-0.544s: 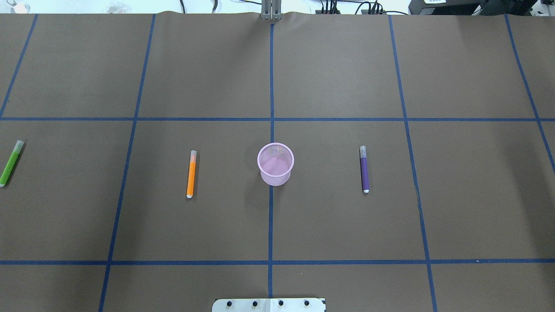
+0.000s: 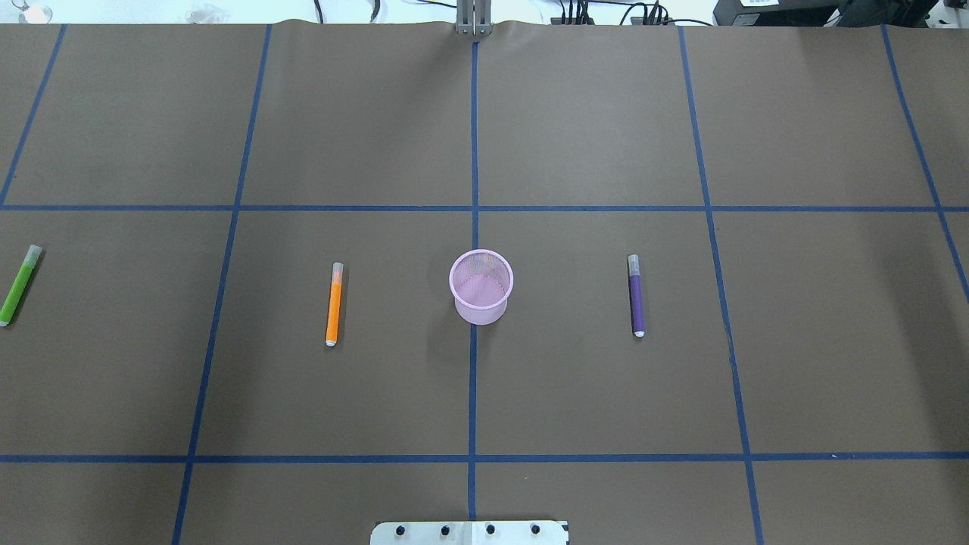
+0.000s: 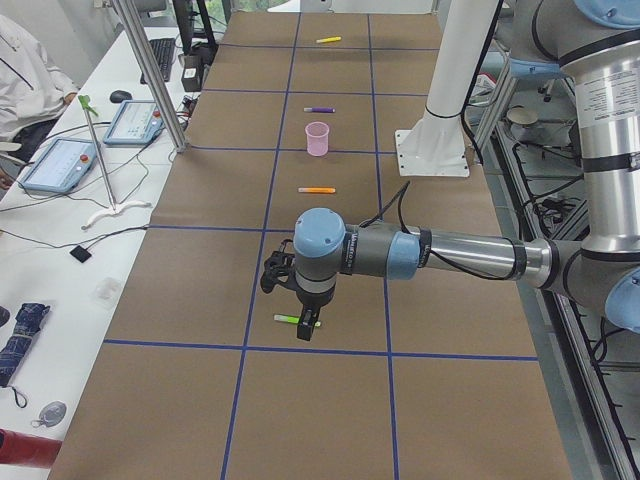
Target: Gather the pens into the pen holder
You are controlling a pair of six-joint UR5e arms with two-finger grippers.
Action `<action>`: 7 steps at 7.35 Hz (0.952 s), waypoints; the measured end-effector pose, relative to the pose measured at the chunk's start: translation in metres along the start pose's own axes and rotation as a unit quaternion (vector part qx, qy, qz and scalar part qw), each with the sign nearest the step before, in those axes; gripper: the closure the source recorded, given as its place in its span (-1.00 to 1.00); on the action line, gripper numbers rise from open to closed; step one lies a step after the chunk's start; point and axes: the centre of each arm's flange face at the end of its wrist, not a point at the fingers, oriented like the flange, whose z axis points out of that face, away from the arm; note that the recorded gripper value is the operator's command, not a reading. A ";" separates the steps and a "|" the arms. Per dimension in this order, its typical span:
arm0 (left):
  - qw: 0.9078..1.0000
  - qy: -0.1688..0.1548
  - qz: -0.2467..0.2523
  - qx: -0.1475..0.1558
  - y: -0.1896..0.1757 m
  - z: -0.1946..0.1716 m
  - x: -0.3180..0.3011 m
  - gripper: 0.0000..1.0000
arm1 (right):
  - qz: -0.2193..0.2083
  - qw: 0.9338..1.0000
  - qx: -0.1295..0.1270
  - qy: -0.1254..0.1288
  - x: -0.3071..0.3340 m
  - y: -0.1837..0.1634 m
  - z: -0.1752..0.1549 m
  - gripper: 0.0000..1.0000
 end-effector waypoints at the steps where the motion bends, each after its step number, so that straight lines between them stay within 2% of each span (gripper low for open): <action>1: 1.000 -0.002 0.010 0.013 -0.013 -0.009 0.007 -1.00 | -0.022 0.999 0.026 0.003 -0.004 -0.006 -0.005 -1.00; 2: 0.999 -0.007 0.031 0.036 -0.039 -0.026 0.018 -1.00 | -0.035 0.998 0.044 0.003 -0.007 -0.011 -0.009 -0.99; 4: 0.996 -0.021 0.041 0.077 -0.091 -0.057 0.037 -1.00 | -0.038 0.998 0.051 0.001 -0.006 -0.013 -0.007 -0.99; 6: 0.994 -0.024 0.038 0.100 -0.107 -0.069 0.045 -1.00 | -0.042 0.998 0.047 -0.001 -0.001 -0.011 0.001 -0.99; 7: 0.992 -0.025 0.047 0.113 -0.107 -0.069 0.046 -1.00 | -0.046 0.998 0.045 -0.006 0.007 -0.008 0.016 -0.99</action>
